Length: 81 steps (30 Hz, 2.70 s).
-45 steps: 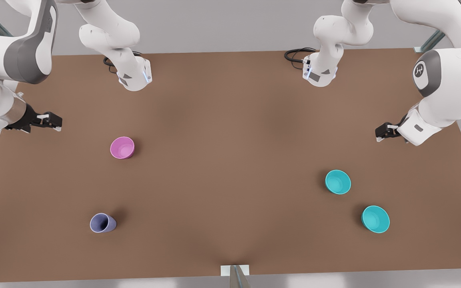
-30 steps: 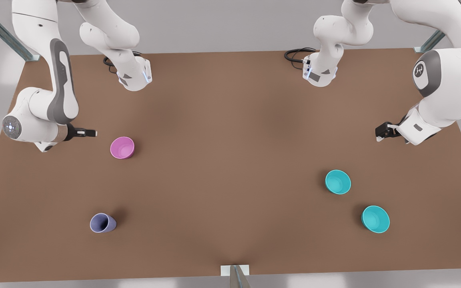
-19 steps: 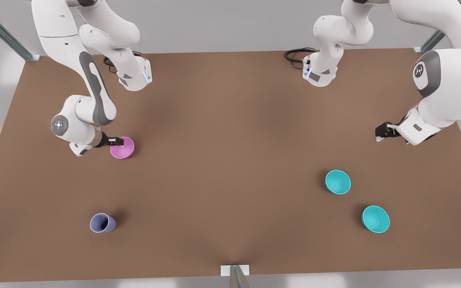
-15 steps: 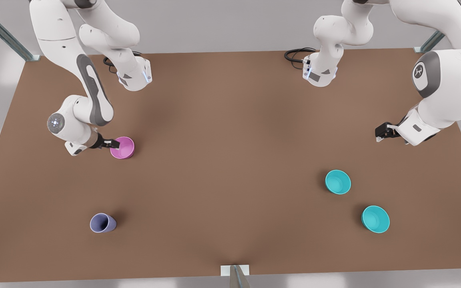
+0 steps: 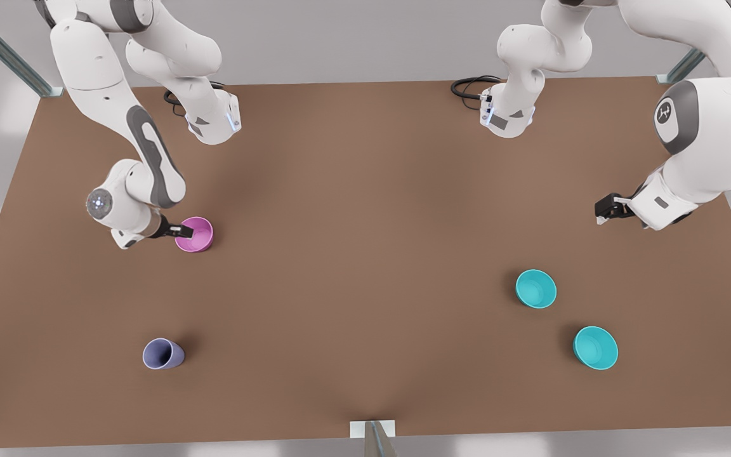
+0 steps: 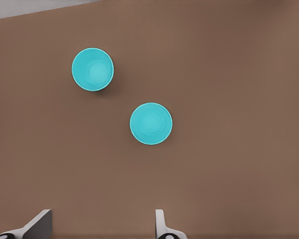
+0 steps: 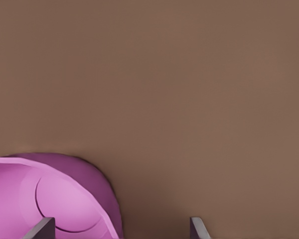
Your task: Stack the blue bowl on the pink bowl
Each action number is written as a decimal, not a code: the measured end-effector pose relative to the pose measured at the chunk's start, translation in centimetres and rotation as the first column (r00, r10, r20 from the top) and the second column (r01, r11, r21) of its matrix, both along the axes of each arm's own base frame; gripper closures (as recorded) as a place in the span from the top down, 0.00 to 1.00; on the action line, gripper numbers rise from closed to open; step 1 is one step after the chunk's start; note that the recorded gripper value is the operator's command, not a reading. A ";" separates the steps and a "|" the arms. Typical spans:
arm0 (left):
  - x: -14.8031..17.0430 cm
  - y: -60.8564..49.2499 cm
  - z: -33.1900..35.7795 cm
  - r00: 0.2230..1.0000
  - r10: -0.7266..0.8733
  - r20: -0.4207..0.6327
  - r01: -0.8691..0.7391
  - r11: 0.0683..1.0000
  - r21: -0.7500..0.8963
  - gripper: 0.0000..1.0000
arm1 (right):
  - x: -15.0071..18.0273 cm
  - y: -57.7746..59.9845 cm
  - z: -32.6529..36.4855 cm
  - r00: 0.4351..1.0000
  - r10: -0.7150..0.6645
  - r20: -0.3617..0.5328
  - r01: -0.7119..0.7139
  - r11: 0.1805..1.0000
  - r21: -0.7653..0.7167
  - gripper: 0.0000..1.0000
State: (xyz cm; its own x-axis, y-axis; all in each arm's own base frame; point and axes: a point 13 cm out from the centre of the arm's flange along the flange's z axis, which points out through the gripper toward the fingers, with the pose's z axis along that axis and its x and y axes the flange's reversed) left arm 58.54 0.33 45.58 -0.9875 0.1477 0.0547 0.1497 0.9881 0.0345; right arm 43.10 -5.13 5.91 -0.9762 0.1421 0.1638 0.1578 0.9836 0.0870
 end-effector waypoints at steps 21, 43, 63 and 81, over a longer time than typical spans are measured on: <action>0.8 -0.1 -2.9 0.999 -0.001 -0.042 0.001 1.000 0.008 1.00 | 12.2 17.2 7.8 0.952 0.222 0.211 -0.249 0.962 0.112 0.21; 7.1 -0.3 -37.9 0.973 0.144 -0.180 -0.178 0.966 -0.190 1.00 | 23.2 54.4 7.5 0.955 0.094 0.283 -0.193 0.918 0.347 1.00; 7.9 0.3 -38.5 0.986 0.122 -0.112 -0.142 0.970 -0.198 0.21 | 13.5 3.0 44.0 0.997 0.064 -0.046 -0.071 0.983 -0.172 1.00; 11.0 -30.3 -25.3 0.999 -0.043 -0.008 0.037 0.936 -0.350 0.21 | 9.4 1.6 42.9 0.980 0.164 -0.108 -0.181 0.970 -0.165 1.00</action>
